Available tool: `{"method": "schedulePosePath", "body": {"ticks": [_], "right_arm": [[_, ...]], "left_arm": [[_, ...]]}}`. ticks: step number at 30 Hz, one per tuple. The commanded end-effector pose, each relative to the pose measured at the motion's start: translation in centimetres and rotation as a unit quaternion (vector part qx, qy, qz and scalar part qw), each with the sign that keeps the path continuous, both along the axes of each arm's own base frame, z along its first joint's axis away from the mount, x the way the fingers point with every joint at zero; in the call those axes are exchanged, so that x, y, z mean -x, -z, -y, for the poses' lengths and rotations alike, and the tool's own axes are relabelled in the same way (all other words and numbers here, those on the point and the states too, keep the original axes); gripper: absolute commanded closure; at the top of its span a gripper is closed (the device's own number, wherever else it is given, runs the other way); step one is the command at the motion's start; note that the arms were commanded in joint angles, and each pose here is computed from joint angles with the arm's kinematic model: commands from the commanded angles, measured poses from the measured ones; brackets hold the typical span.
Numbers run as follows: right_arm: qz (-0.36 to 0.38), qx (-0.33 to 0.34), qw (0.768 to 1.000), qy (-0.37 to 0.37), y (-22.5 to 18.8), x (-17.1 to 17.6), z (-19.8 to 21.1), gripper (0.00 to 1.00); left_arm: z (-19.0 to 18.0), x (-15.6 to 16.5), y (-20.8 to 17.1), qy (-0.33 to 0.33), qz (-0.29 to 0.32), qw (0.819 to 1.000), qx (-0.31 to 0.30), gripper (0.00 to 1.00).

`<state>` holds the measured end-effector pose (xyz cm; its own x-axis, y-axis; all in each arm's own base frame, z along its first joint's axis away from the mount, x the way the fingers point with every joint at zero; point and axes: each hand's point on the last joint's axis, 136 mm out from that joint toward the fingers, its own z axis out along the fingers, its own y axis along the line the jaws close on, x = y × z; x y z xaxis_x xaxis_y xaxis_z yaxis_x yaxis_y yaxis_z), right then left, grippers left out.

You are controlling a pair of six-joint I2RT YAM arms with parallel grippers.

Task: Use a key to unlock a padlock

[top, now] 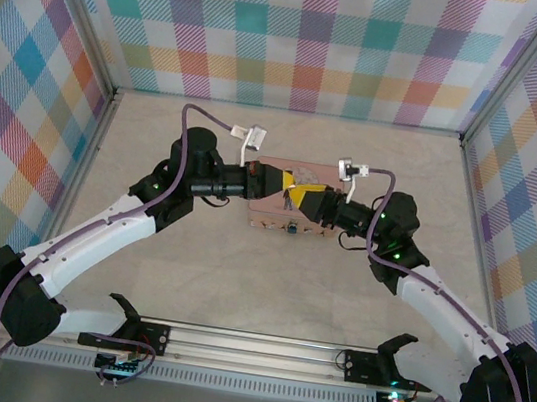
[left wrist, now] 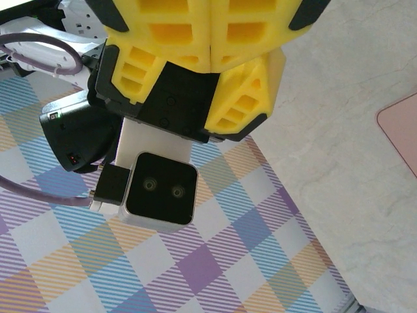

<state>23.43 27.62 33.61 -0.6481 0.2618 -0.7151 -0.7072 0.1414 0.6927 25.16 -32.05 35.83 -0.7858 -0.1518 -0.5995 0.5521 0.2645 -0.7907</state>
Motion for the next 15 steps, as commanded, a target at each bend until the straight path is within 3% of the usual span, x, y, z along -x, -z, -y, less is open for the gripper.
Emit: {"method": "schedulePosePath", "body": {"ticks": [1, 8, 12, 15], "right_arm": [[0.029, -0.016, 0.999, 0.006, -2.0, -0.18, -0.07, 0.59], [0.034, -0.025, 0.999, -0.013, -2.33, -0.06, -0.51, 0.79], [0.032, -0.019, 0.999, -0.021, -2.0, 0.19, -0.62, 1.0], [0.035, -0.014, 0.999, -0.017, -1.73, 0.38, -0.41, 1.0]], "left_arm": [[0.08, 0.99, -1.28, 0.016, 0.02, 0.999, 0.019, 1.0], [-0.05, 1.0, -1.29, 0.013, 0.02, 0.999, 0.022, 1.0], [-0.25, 0.9, -1.37, 0.005, 0.022, 1.0, 0.022, 1.0], [-0.49, 0.73, -1.33, -0.005, 0.023, 1.0, 0.017, 1.0]]}}
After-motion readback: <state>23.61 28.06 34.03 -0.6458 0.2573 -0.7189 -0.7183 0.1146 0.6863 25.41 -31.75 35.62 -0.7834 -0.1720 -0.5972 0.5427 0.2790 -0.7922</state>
